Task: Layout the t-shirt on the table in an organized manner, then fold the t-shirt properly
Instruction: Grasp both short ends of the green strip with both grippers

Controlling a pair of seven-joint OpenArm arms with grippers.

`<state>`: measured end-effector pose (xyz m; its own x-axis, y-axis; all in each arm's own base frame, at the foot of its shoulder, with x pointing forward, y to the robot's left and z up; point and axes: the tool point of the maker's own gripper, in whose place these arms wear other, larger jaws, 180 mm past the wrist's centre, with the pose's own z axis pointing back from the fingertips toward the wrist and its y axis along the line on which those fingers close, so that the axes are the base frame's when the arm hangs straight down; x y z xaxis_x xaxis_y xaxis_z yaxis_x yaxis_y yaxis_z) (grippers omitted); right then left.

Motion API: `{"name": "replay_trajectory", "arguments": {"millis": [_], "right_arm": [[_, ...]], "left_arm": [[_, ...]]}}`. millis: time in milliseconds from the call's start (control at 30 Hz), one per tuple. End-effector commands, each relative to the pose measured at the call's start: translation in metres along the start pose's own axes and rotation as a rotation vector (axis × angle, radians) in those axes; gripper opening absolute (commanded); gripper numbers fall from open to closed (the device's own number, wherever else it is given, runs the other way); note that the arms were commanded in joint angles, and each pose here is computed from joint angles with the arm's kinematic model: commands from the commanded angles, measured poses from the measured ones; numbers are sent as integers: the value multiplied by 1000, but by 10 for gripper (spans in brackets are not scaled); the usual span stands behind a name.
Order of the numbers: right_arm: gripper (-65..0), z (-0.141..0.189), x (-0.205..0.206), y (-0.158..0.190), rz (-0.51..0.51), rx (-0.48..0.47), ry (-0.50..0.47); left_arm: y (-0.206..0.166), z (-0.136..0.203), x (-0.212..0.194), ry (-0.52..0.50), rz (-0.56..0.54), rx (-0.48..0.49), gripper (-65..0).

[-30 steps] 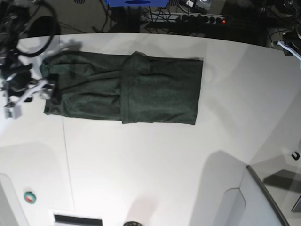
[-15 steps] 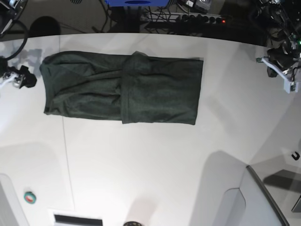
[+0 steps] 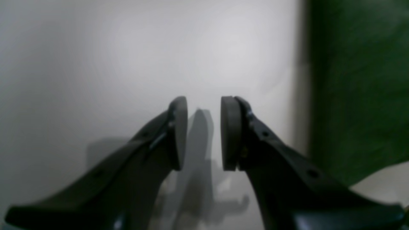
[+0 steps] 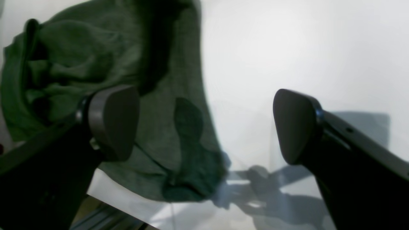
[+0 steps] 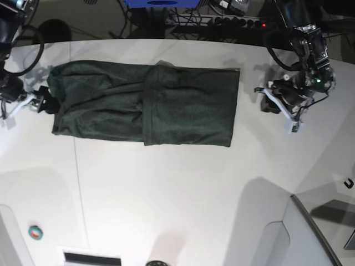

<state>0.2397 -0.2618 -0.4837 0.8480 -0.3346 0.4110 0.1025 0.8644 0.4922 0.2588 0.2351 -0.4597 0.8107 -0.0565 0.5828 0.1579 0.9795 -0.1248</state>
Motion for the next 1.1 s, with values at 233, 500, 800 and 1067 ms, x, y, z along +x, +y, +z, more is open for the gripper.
{"name": "replay_trajectory", "arguments": {"millis": [233,500,800,1067], "right_arm": [[-104,-6,-41,24,50,9,169],[-105,-20,-56,46,109,56,242],[-111,-28,-58,57,103,82,238],[-114,-34,-59,68,139,102,260]], "left_arm": [[-43,-30,-10,-24,-32,-129,-476],[-65,-37,-6,-29,-48,-174,-476],[-81,-43,10,-67,-34,-202,-476],[-83,-44,14,-72,-33,-205,-476]]}}
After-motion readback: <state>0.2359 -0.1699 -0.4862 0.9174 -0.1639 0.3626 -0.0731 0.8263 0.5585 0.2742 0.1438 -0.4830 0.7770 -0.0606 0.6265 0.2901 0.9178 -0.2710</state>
